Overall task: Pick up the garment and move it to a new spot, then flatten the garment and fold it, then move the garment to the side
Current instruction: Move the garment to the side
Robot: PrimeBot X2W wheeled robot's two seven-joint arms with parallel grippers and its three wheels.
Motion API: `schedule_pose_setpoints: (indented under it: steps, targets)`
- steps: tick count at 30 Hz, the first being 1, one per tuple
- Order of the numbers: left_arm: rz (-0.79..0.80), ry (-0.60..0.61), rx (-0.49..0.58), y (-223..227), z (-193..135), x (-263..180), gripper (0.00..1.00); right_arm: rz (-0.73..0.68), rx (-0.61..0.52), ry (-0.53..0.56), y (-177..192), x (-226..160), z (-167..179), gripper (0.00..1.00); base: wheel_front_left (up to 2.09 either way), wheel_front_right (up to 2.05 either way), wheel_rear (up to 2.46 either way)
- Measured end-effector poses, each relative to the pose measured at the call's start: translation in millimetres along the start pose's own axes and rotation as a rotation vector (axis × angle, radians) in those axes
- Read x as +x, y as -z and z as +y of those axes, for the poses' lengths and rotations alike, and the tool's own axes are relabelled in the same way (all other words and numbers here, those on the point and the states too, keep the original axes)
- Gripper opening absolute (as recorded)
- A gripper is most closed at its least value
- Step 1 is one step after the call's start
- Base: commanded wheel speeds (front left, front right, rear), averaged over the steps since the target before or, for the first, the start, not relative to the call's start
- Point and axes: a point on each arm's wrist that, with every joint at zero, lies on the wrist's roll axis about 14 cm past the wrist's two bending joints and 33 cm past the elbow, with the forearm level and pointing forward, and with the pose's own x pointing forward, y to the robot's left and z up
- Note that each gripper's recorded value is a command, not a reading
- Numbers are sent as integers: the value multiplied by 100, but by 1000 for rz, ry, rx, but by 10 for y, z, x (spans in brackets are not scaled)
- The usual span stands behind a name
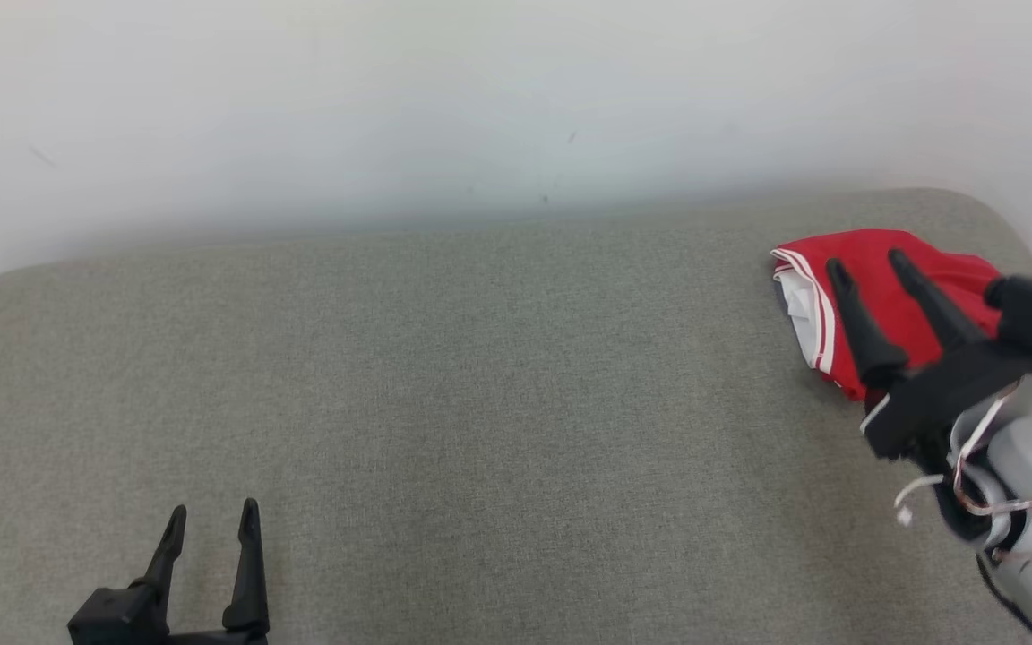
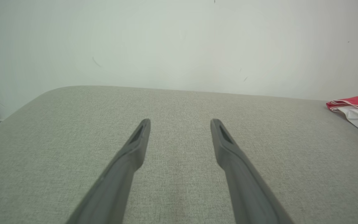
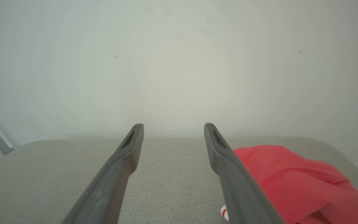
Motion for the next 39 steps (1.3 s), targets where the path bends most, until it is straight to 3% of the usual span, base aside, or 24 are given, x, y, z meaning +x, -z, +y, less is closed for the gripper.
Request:
schedule_pose_setpoints:
  steps: [19, 29, 39]
  targets:
    - [-32, -45, -3, -95, 105, -94, 100, 77, -74, 72, 537, -675, -77, 100, 0, 0, 0]
    - [-23, -81, -4, -62, 206, -174, 100, 49, -44, 242, 555, -924, -499, 100, 0, 0, 0]
    - [-14, -80, 58, -33, 241, -237, 100, 42, -108, 238, 582, -1055, -459, 100, 0, 0, 0]
